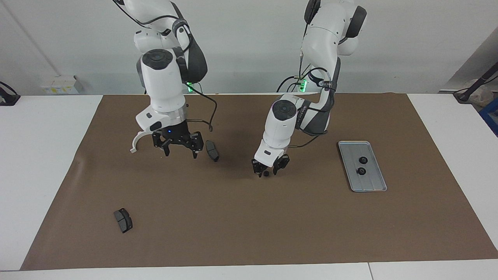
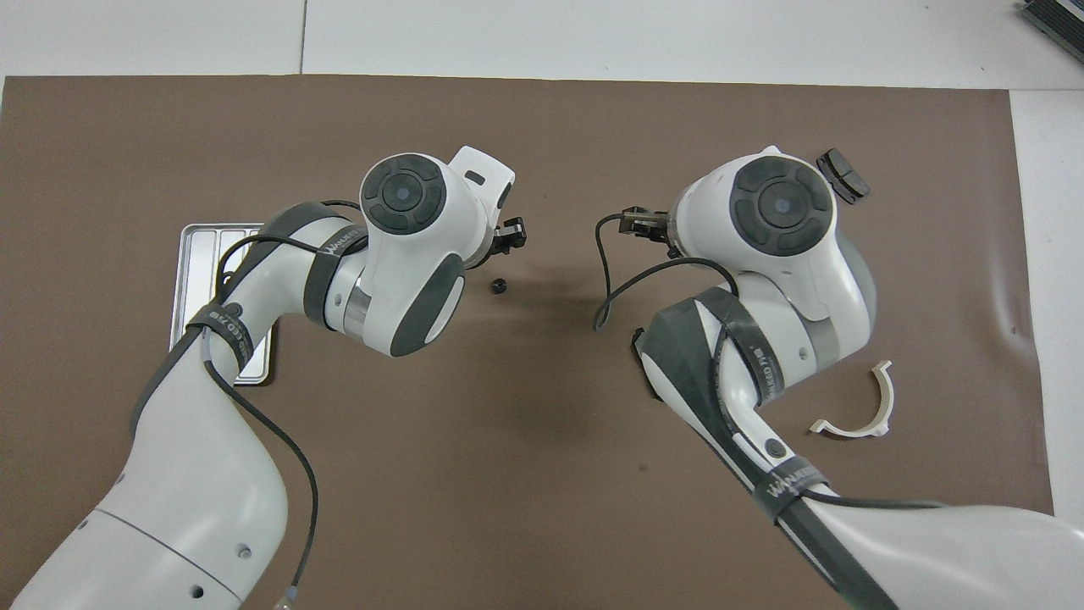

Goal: Pick bearing gear from pile to tray

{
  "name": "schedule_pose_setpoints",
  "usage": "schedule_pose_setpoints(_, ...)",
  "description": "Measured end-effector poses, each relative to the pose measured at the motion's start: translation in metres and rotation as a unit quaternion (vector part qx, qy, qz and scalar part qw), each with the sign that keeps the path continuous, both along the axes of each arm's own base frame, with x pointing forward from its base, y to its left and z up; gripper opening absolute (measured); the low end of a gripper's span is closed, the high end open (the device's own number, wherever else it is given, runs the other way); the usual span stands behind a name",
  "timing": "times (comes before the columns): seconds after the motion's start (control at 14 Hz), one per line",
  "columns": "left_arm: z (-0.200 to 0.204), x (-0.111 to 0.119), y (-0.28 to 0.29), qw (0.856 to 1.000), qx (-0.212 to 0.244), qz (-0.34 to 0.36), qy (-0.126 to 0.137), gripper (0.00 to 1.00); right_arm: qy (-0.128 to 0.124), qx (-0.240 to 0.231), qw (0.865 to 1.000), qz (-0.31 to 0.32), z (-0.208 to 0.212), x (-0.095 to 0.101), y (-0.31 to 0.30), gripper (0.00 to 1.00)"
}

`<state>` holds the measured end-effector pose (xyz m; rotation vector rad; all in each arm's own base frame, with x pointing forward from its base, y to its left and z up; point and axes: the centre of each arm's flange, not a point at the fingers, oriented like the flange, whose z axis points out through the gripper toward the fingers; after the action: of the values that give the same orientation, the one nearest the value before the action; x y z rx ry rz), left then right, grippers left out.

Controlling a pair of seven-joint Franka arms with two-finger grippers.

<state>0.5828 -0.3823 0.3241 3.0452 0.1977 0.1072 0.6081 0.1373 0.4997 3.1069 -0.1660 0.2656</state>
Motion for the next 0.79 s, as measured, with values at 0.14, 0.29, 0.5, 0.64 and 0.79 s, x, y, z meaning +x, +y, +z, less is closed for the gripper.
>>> schedule_pose_setpoints(0.14, -0.011, -0.007, -0.007, 1.0, 0.005, -0.007, 0.008, 0.6, 0.006, -0.007, 1.0, 0.013, 0.032, -0.003, -0.029, 1.0)
schedule_pose_setpoints(0.29, -0.021, -0.014, -0.011, 1.0, 0.011, -0.013, 0.016, 0.56, 0.013, -0.013, 1.0, 0.018, 0.062, -0.01, -0.045, 1.0)
schedule_pose_setpoints(0.5, -0.029, -0.018, -0.009, 0.999, 0.018, -0.015, 0.022, 0.5, 0.035, -0.022, 0.999, 0.026, 0.092, -0.032, -0.053, 1.0)
schedule_pose_setpoints(0.64, -0.029, -0.019, -0.01, 0.999, 0.022, -0.019, 0.021, 0.48, 0.052, -0.025, 0.998, 0.034, 0.099, -0.045, -0.059, 1.0)
schedule_pose_setpoints(0.79, -0.028, -0.02, -0.01, 0.999, 0.024, -0.02, 0.021, 0.43, 0.066, -0.017, 0.997, 0.033, 0.09, -0.053, -0.062, 1.0)
